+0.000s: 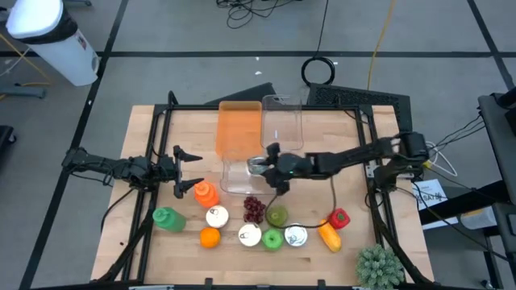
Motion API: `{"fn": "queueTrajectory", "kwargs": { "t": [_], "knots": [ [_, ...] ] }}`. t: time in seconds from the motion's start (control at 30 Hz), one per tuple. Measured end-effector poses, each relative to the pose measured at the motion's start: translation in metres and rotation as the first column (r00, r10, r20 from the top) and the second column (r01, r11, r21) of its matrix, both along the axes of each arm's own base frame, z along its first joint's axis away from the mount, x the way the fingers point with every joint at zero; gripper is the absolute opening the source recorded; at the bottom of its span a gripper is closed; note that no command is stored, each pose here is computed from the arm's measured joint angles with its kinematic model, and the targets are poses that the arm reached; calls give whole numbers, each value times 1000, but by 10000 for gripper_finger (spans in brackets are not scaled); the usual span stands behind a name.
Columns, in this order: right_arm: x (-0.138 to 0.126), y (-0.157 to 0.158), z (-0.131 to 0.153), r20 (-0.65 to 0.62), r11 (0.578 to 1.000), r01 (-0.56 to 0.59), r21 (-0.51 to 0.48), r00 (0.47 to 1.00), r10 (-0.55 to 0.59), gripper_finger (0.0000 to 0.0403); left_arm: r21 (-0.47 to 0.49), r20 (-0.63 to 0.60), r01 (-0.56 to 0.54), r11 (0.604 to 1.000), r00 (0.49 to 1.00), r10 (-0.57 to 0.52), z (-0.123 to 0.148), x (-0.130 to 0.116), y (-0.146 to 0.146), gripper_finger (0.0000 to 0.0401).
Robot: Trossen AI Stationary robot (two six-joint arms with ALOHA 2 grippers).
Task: Pick & Place Food Item
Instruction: Put the top green tuna can into the bottom transparent bin, then put the bell pepper into the top transparent bin
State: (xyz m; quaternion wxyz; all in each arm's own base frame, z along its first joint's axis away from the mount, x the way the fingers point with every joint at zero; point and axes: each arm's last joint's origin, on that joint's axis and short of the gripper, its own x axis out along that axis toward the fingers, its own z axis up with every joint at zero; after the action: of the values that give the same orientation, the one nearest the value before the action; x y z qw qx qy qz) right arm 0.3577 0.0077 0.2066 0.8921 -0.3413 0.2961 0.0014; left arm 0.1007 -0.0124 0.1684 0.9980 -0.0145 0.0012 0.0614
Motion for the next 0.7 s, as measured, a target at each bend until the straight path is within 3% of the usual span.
{"fn": "queueTrajectory", "kwargs": {
  "t": [0.1, 0.37, 0.57, 0.7],
  "knots": [
    [9, 0, -12, -75, 999, -24, -31, 997, 21, 139, 0, 0, 0, 1000, 1000, 0, 0, 0, 0, 392],
    [14, 0, -25, -107, 999, -30, -38, 994, 26, 143, 0, 0, 0, 1000, 1000, 0, 0, 0, 0, 392],
    [16, 0, -22, -64, 1000, 20, 24, 998, -18, 271, 0, 0, 0, 1000, 1000, 0, 0, 0, 0, 392],
    [17, 1, -21, -34, 997, 48, 66, 998, -46, 327, 0, 0, 0, 1000, 1000, 0, 0, 0, 0, 392]
  ]
}}
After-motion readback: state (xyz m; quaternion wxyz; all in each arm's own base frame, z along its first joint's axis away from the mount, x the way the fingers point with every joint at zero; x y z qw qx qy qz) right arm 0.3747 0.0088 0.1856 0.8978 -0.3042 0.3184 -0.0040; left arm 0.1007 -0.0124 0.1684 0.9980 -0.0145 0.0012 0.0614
